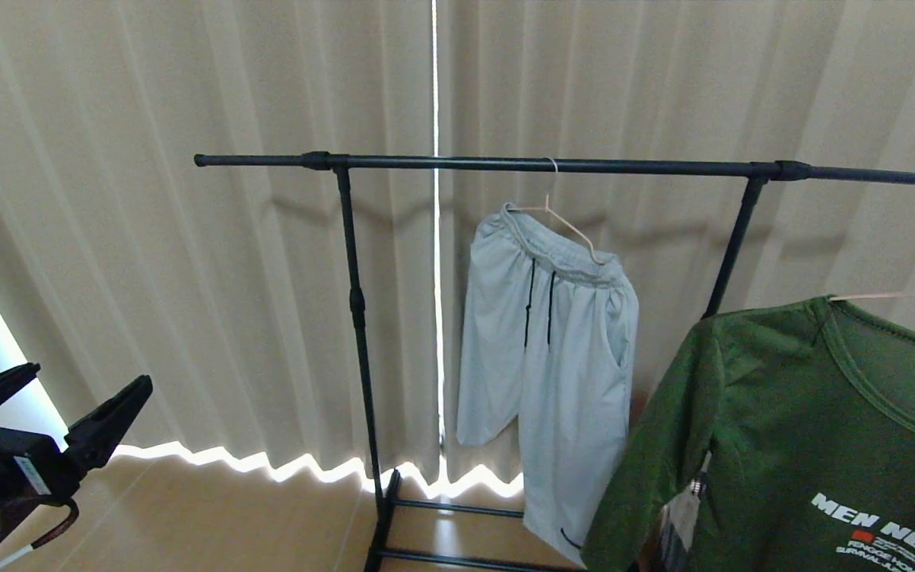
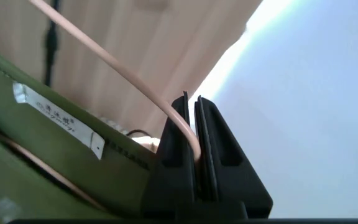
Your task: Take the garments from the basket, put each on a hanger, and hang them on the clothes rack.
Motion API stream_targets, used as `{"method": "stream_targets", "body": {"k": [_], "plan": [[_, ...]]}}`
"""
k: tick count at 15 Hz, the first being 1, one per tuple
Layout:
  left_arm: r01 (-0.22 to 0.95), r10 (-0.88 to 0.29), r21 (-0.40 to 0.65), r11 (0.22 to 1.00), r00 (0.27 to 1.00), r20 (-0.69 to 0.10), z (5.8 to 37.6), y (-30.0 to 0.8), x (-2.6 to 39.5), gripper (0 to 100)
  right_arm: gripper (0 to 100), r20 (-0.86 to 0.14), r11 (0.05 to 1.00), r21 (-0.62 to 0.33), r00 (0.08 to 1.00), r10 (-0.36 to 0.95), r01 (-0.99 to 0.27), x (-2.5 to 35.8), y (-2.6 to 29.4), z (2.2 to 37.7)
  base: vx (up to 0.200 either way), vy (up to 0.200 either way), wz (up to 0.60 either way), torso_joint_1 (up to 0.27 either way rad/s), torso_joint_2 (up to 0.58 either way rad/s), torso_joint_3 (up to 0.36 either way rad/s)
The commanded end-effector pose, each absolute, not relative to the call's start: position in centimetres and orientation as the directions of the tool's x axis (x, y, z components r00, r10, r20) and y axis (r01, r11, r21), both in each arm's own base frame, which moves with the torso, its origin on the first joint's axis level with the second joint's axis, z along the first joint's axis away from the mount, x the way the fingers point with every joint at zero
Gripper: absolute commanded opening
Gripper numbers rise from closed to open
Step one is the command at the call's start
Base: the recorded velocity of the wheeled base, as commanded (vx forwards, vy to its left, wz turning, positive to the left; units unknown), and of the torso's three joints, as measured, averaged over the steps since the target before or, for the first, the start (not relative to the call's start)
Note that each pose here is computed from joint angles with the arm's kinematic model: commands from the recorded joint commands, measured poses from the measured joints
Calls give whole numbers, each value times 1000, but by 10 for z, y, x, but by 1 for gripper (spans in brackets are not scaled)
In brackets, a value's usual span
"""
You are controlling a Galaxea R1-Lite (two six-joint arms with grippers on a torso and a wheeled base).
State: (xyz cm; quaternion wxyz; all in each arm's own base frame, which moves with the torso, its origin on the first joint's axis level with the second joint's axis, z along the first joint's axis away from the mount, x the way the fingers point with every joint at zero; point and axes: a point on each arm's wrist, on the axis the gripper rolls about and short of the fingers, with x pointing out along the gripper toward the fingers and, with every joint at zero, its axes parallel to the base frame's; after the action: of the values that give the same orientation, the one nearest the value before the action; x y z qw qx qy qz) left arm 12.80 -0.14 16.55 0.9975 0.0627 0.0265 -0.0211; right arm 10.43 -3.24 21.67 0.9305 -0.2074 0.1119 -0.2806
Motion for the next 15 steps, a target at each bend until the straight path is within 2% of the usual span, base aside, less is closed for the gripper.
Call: {"method": "stream_targets", "body": {"k": [1, 6, 15], "plan": [[50, -44, 124, 991, 998, -49, 167, -2, 128, 100, 0, -100, 735, -453, 791, -604, 504, 108, -37, 218, 0, 0, 0, 0, 0, 0], [133, -127, 125, 983, 991, -52, 166, -6, 127, 100, 0, -146, 724, -468, 764, -629, 507, 133, -47, 221, 0, 0, 0, 0, 0, 0], [191, -184, 127, 973, 981, -66, 163, -14, 125, 100, 0, -183, 740, -477, 770, -612, 474, 183, -57, 232, 200, 0, 0, 2, 3, 3]]}}
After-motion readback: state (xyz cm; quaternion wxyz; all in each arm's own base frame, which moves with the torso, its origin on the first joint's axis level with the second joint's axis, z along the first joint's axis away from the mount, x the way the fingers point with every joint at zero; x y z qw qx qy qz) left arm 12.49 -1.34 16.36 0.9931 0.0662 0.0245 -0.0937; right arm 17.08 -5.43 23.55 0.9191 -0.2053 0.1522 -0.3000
